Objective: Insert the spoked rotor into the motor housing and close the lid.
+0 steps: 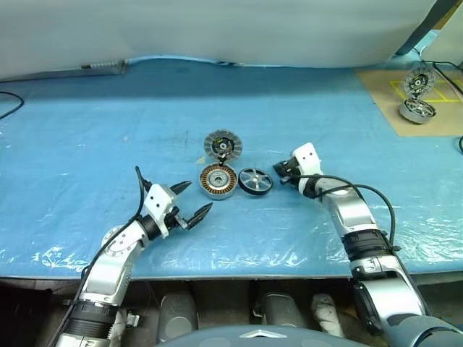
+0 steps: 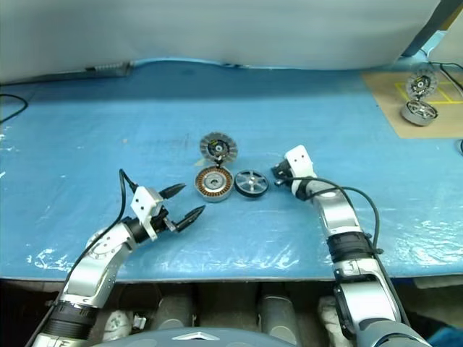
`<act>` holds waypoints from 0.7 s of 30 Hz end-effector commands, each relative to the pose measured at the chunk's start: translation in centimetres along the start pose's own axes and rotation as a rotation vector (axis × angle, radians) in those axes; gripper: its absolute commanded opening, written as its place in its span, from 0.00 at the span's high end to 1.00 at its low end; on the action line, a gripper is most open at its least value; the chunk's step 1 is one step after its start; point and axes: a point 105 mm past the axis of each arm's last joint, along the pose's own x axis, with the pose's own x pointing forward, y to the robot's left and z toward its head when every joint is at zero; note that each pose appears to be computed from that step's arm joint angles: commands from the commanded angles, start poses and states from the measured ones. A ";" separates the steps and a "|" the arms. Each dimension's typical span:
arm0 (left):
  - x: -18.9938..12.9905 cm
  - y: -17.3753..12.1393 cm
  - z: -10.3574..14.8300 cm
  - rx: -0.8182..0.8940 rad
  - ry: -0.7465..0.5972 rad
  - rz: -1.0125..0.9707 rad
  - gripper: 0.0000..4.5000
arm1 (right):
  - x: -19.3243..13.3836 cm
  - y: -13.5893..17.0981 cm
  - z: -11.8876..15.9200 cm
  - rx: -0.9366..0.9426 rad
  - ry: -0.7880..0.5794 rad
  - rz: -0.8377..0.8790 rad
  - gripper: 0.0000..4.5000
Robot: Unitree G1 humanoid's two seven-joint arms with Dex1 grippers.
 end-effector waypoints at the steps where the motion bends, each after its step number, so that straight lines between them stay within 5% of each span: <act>1: 0.0 0.0 0.6 0.021 -0.028 -0.007 0.00 | -1.0 -0.4 -0.5 -0.002 0.026 -0.014 0.88; 13: 0.2 0.4 0.5 0.023 -0.035 0.034 0.00 | -2.7 0.9 6.8 -0.107 -0.145 0.015 0.88; 17: -0.1 0.5 0.5 -0.010 -0.043 0.028 0.00 | -2.1 7.8 8.6 -0.134 -0.196 0.246 0.88; 21: -0.3 0.3 0.2 -0.082 -0.034 0.022 0.00 | -1.4 11.4 9.0 -0.135 -0.205 0.333 0.88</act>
